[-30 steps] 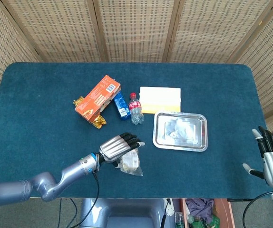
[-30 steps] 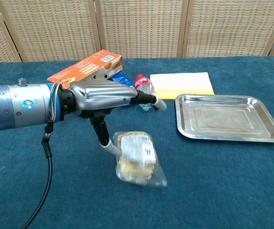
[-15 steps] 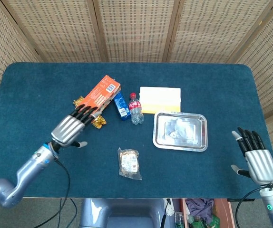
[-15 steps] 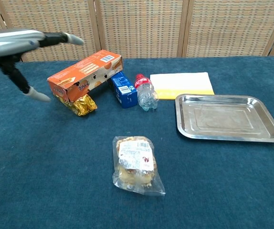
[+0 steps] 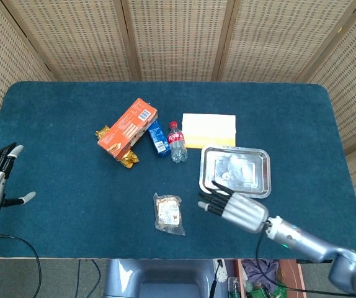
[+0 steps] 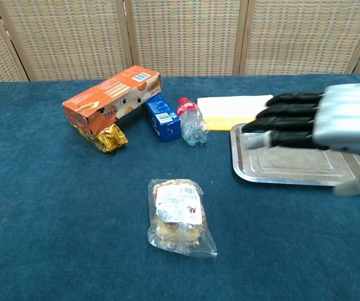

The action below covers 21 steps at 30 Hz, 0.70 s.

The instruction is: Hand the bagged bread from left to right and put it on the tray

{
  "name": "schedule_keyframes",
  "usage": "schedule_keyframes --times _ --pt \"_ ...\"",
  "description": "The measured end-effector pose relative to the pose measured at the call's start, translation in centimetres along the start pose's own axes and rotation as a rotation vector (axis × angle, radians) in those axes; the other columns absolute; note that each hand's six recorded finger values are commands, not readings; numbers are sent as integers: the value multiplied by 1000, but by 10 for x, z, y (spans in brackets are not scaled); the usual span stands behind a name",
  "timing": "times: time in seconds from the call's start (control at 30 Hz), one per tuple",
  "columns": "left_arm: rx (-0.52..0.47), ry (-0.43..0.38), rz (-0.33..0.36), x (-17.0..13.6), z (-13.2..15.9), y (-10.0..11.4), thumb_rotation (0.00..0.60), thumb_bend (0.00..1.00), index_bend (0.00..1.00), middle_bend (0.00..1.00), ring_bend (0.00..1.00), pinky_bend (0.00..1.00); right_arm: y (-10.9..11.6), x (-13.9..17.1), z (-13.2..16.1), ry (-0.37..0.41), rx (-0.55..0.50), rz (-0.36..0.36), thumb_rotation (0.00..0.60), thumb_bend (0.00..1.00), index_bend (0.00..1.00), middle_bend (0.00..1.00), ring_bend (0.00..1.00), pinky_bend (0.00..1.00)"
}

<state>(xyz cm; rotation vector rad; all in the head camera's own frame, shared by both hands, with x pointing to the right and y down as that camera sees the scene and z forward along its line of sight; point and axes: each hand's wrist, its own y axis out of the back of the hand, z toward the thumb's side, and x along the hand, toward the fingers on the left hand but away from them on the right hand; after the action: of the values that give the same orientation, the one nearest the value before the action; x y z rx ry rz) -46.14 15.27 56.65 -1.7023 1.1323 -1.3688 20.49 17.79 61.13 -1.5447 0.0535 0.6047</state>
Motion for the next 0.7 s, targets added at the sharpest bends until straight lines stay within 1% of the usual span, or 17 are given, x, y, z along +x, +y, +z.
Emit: schedule_keyframes --times 0.03,0.13,0.23,0.33,0.43,0.53,0.6,0.7 --pt "-1 2 -4 0 -1 -1 600 0 0 0 0 0 5 -18 6 67 70 -7 600 0 0 0 0 0" --pt "2 9 -23 -2 -3 -5 600 0 0 0 0 0 18 -54 20 193 192 -37 600 0 0 0 0 0" --pt "5 17 -35 -1 -5 -8 600 0 0 0 0 0 23 -81 35 283 259 -35 600 0 0 0 0 0" --pt "9 24 -39 0 -7 -9 600 0 0 0 0 0 27 -105 50 348 303 -29 600 0 0 0 0 0" --pt "4 31 -43 2 -9 -10 600 0 0 0 0 0 30 -125 58 373 324 -15 600 0 0 0 0 0" --pt "-6 37 -52 3 -11 -11 600 0 0 0 0 0 31 -143 64 383 346 -5 600 0 0 0 0 0" --pt "-8 43 -58 5 -13 -12 600 0 0 0 0 0 29 -150 64 378 353 5 600 0 0 0 0 2" --pt "-10 46 -62 7 -14 -13 600 0 0 0 0 0 20 -157 61 368 372 37 600 0 2 0 0 13"
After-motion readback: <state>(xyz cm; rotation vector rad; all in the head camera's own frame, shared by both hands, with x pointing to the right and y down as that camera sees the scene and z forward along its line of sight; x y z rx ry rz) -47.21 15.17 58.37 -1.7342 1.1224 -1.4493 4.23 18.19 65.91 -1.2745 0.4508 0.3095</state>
